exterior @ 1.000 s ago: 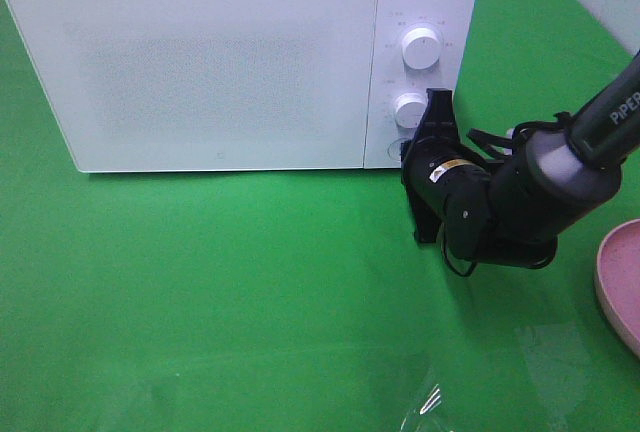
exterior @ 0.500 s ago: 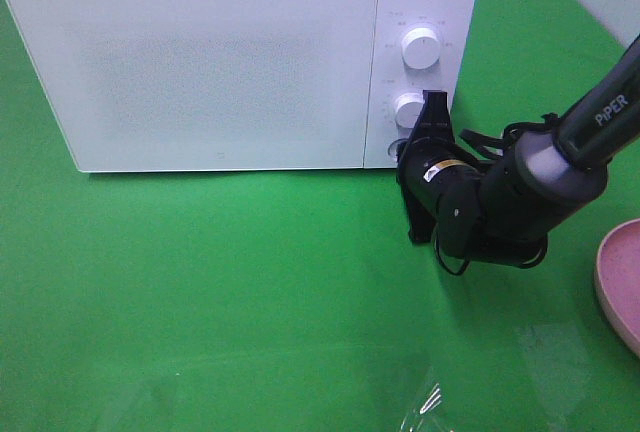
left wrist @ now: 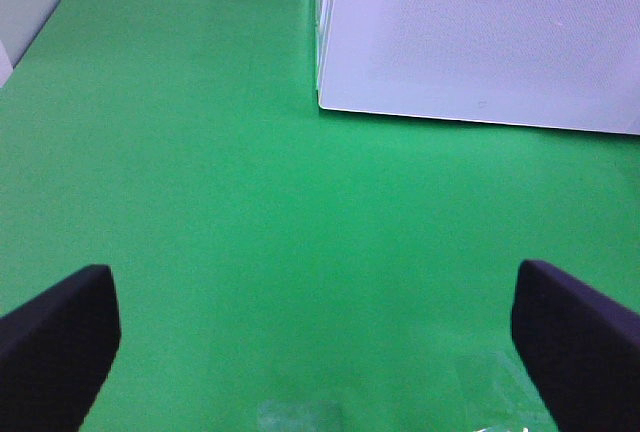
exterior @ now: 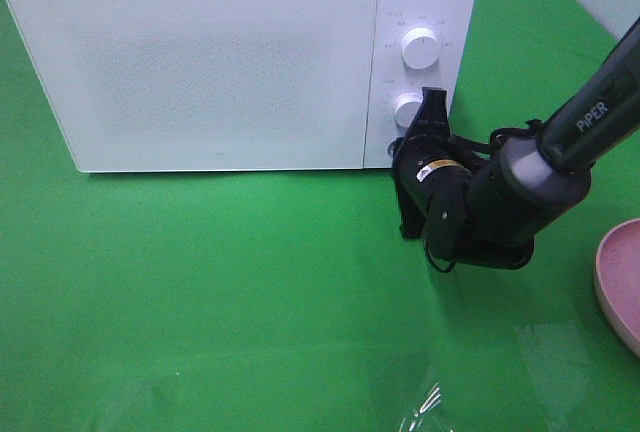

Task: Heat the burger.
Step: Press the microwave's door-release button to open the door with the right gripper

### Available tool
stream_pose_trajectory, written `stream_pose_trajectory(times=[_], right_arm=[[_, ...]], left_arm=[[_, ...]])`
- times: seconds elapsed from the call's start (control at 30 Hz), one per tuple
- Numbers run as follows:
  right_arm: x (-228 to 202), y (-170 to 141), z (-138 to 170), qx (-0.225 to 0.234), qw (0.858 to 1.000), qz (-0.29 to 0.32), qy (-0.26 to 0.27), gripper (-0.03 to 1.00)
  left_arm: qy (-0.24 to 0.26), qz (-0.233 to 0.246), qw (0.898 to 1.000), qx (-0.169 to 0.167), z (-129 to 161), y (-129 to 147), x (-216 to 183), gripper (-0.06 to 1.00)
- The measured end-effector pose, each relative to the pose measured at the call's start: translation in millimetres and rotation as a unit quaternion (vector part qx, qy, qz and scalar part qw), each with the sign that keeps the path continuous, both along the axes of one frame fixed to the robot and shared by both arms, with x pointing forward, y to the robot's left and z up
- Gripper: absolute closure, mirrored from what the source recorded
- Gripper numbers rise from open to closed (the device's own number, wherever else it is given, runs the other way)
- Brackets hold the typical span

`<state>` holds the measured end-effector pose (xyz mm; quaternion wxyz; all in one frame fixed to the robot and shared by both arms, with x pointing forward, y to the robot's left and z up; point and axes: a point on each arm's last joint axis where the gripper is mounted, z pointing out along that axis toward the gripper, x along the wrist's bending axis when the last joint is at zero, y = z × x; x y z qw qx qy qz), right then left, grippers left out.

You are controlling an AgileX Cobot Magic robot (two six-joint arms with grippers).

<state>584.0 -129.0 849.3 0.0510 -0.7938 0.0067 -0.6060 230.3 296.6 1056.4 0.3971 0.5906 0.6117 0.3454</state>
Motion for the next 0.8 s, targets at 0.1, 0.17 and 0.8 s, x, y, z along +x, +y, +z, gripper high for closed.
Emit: stream_pose_trajectory(times=[0.1,0.17,0.8], right_arm=[[3.7,0.8,-2.8,-0.003,1.0,-0.005,0.005,0.96],[4.4,1.7,-2.7,-0.004,1.0,-0.005,0.004,0.96],[5.0,3.4,-4.3,-0.01,1.0,-0.013,0.005,0.96]], left_arm=[[0.0,0.0,1.0,0.0,0.0,0.0,0.0,-0.04],[0.0,0.0,1.0,0.0,0.0,0.0,0.0,-0.04],[0.0,0.0,1.0,0.0,0.1,0.0,0.0,-0.04]])
